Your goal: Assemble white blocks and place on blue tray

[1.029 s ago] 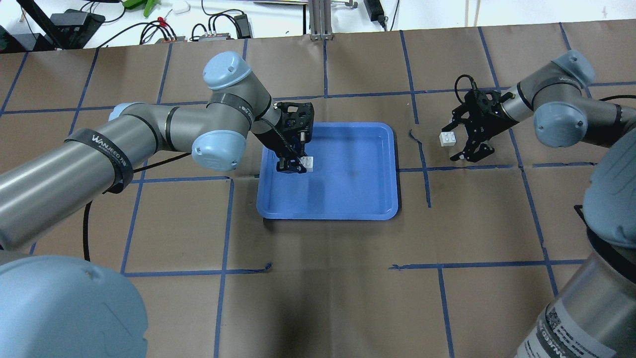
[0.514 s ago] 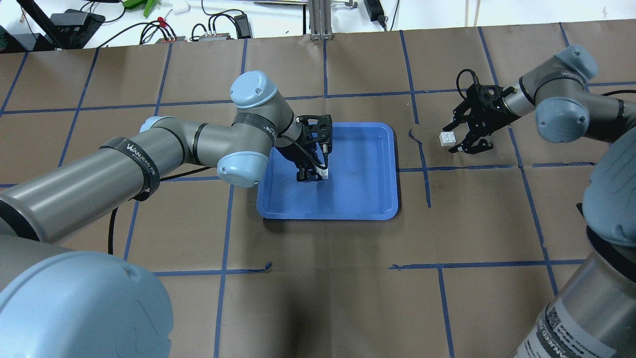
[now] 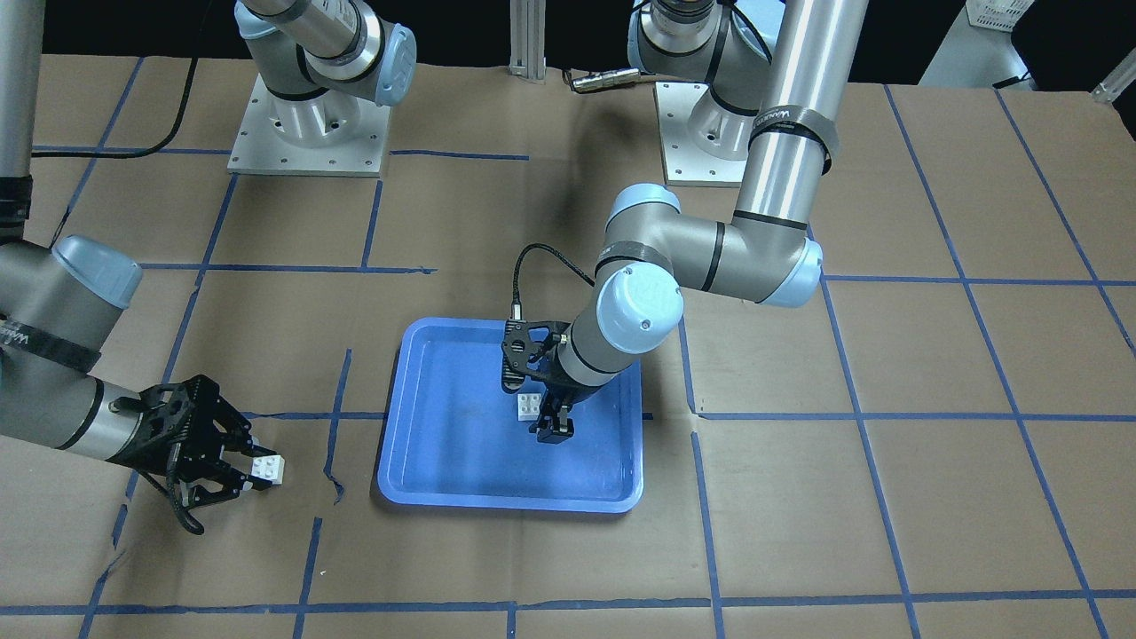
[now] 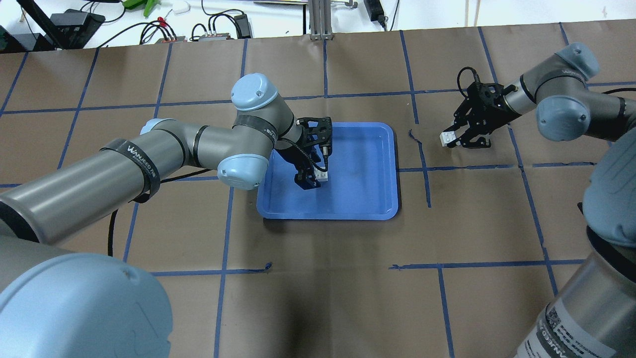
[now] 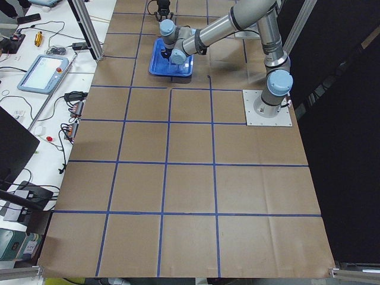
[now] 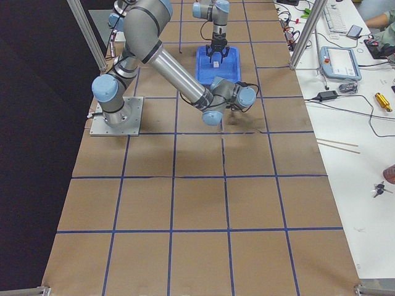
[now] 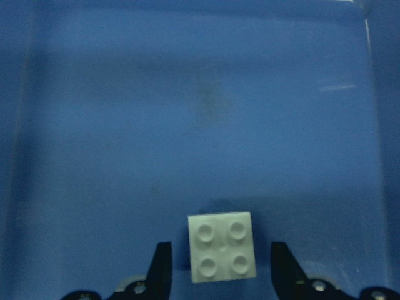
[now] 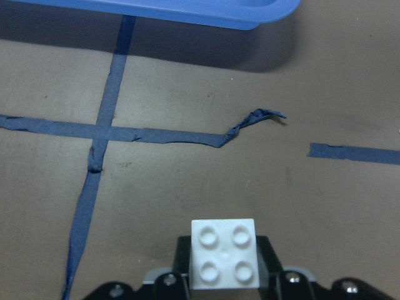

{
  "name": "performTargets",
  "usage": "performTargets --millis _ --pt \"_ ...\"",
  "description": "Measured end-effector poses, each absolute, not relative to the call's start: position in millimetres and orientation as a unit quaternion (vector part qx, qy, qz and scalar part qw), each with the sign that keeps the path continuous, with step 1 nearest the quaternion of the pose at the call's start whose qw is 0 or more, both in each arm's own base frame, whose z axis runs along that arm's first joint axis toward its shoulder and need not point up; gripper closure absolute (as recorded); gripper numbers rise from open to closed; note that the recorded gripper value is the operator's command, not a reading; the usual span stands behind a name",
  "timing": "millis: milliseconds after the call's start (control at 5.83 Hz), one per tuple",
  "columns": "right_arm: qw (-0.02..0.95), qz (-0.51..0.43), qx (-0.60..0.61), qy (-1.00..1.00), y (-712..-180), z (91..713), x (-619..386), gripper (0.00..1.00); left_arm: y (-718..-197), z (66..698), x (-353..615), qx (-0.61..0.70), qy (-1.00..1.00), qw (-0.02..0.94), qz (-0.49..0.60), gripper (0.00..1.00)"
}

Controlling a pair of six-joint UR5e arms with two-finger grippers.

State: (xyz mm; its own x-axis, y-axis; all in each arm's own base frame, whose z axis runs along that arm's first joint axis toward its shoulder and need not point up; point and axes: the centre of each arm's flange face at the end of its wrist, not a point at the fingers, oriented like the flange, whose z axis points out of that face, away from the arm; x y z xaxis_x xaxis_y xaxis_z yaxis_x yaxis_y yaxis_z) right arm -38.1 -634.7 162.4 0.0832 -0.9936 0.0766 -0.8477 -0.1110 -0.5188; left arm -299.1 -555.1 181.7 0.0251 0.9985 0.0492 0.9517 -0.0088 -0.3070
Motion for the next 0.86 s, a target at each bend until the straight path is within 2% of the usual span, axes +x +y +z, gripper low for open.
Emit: performTargets --millis 514,857 --pt "0.152 -0.213 -0.700 0.665 -650 217 -38 0.90 -545 262 -272 -0.688 -0.709 0.139 0.073 0.06" --pt "0.176 -0.218 -0.689 0.668 -627 270 -11 0.90 -525 328 -230 -0.657 -0.737 0.149 0.060 0.04"
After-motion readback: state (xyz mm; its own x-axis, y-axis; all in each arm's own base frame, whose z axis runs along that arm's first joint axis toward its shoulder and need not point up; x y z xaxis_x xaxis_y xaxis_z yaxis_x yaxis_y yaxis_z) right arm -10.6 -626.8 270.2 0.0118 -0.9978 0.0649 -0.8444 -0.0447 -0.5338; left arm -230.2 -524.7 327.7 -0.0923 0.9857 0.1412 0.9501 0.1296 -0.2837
